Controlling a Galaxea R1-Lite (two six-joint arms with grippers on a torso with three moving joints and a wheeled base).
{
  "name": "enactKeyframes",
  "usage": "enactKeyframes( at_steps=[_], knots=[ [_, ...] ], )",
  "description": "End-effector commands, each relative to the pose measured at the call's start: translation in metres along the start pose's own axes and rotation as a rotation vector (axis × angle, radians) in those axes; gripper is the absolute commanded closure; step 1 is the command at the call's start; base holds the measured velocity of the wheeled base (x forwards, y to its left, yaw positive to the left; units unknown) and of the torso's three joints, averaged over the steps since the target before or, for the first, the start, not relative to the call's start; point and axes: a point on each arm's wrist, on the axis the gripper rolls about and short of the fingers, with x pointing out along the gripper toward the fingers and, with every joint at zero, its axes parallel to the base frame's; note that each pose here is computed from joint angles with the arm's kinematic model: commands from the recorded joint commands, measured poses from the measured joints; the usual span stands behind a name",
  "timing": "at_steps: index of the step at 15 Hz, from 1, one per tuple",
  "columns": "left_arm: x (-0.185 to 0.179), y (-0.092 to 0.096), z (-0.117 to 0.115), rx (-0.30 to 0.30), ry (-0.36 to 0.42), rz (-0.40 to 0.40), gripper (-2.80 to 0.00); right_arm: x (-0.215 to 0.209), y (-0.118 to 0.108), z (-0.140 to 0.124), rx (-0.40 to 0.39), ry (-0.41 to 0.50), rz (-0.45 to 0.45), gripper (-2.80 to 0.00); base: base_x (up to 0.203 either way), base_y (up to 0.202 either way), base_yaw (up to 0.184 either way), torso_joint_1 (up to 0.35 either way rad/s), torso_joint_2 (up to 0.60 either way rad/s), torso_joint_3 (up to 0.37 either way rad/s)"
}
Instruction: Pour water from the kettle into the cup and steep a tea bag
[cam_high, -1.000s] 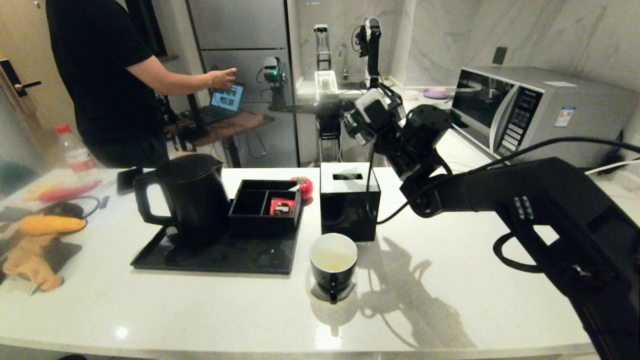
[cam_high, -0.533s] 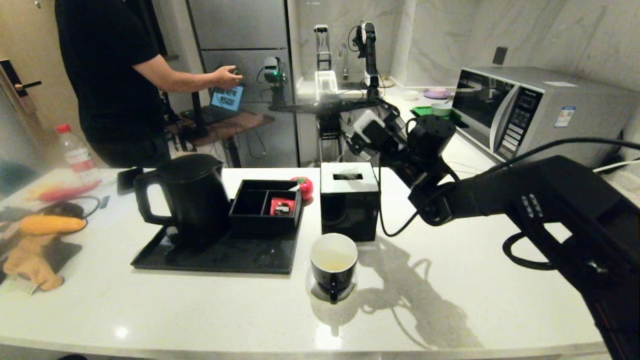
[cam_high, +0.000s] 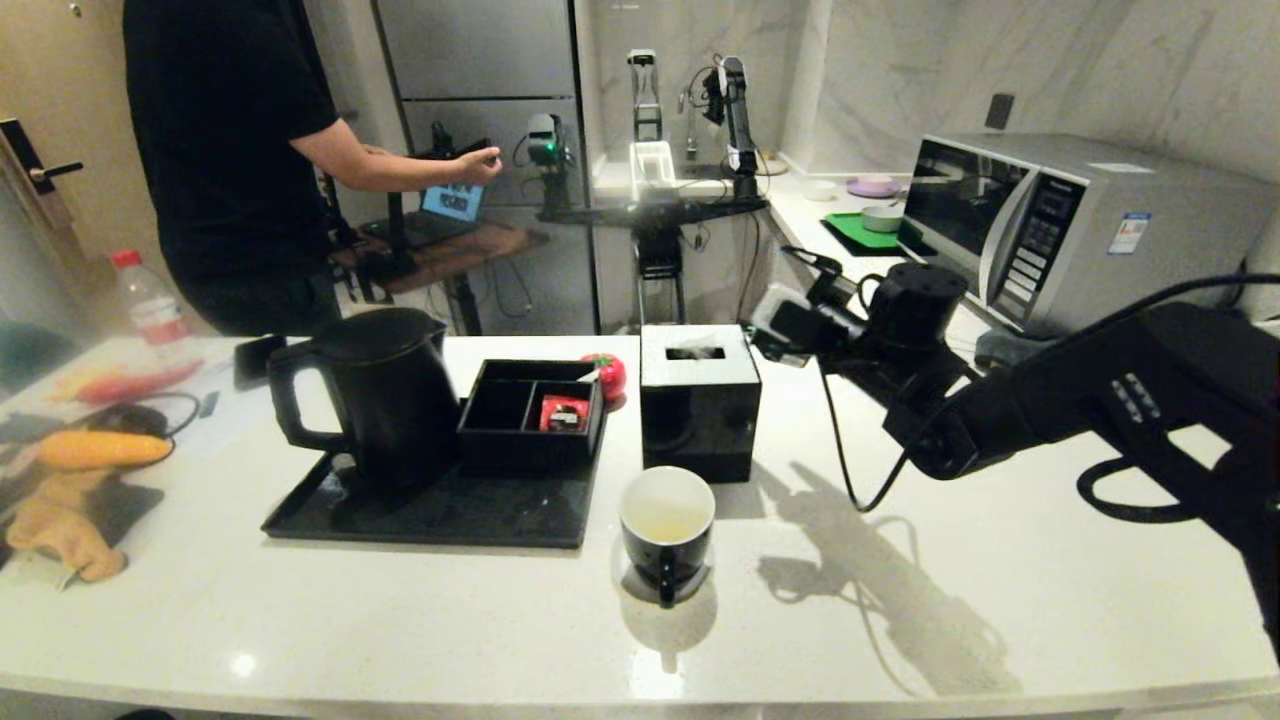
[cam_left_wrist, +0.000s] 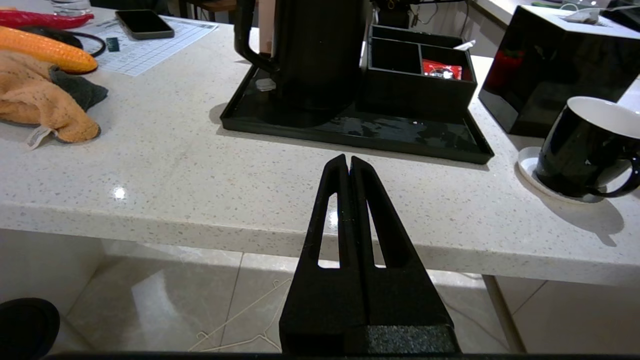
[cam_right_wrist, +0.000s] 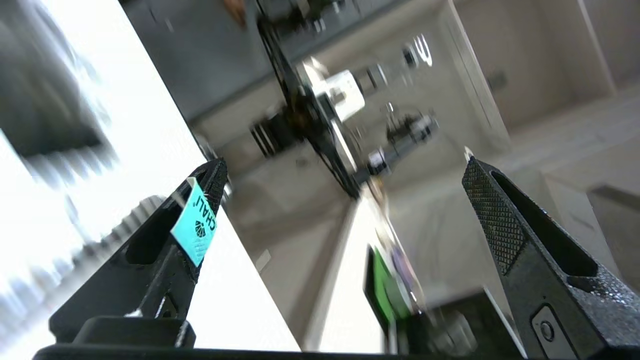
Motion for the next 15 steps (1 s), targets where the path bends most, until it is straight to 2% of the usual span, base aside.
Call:
enactKeyframes(
  at_steps=[1,4,9,11,15],
  knots=[
    [0.0,0.0,0.0,-0.001,-0.001,0.0,0.0,-0.007,-0.017,-0.009,-0.034,0.026,-0.028,-2.8,0.0,0.0,0.0,0.0,0.0,0.0],
    [0.0,0.0,0.0,-0.001,-0.001,0.0,0.0,-0.014,-0.028,-0.023,-0.05,0.06,-0.046,-2.8,0.0,0.0,0.0,0.0,0.0,0.0],
    [0.0,0.0,0.0,-0.001,0.0,0.0,0.0,-0.026,-0.014,-0.032,-0.048,0.088,-0.009,-2.8,0.0,0.0,0.0,0.0,0.0,0.0],
    [0.0,0.0,0.0,-0.001,-0.001,0.0,0.0,-0.027,-0.014,-0.031,-0.041,0.085,-0.005,-2.8,0.0,0.0,0.0,0.0,0.0,0.0],
    [0.0,0.0,0.0,-0.001,-0.001,0.0,0.0,-0.039,-0.028,-0.02,0.003,0.092,0.003,-2.8,0.0,0.0,0.0,0.0,0.0,0.0]
  ],
)
